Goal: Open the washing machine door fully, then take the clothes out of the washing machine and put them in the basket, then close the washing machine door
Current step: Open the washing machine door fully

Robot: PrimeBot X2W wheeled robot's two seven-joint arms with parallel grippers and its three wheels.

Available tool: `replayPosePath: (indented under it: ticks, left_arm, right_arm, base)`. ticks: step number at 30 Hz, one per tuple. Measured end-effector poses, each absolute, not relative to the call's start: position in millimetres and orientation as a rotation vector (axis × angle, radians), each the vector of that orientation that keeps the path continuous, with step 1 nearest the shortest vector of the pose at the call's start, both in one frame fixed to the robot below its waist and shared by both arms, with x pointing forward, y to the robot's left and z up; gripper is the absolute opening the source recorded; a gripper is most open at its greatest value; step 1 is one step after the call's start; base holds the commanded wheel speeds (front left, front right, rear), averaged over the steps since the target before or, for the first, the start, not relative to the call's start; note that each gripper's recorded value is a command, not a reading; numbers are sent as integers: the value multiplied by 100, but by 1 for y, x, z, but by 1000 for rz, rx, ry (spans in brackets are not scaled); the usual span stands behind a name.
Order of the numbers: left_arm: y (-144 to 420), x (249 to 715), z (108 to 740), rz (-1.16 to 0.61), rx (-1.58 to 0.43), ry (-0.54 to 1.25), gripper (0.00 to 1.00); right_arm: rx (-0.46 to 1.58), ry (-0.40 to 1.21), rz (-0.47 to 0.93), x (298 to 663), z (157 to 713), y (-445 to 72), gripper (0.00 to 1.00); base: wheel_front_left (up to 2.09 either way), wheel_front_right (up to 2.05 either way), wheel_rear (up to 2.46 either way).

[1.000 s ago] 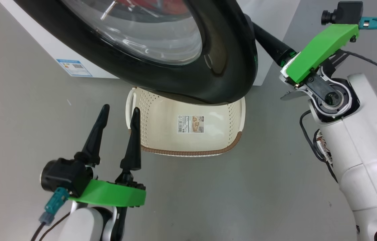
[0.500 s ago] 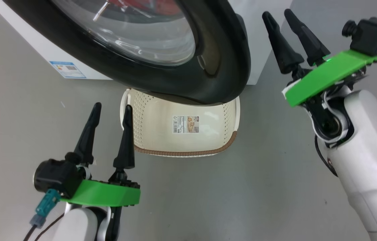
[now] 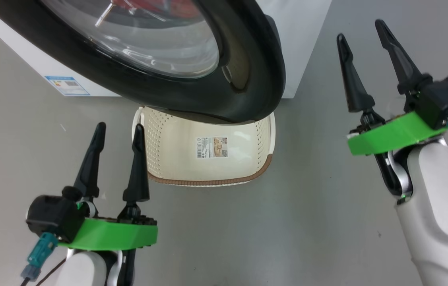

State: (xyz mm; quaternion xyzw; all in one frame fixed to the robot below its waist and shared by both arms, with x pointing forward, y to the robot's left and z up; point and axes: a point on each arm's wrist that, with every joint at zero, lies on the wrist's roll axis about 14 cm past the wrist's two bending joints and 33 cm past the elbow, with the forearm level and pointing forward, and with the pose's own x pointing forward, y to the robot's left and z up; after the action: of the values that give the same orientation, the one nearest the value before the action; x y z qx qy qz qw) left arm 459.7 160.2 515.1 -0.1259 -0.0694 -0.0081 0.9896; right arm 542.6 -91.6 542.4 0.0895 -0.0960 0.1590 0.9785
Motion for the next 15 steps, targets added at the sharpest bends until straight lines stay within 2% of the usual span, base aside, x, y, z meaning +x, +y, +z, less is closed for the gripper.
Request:
replayPosePath:
  ticks: [6, 15]
  left_arm:
    - [163, 460, 518, -9, -246, -150, 100]
    - [167, 459, 519, 2, -245, -157, 100]
  right_arm:
    - [92, -208, 273, 526, 534, -104, 100]
    - [119, -135, 262, 495, 504, -106, 100]
  base:
    - [0, 0, 0]
    - [0, 0, 0]
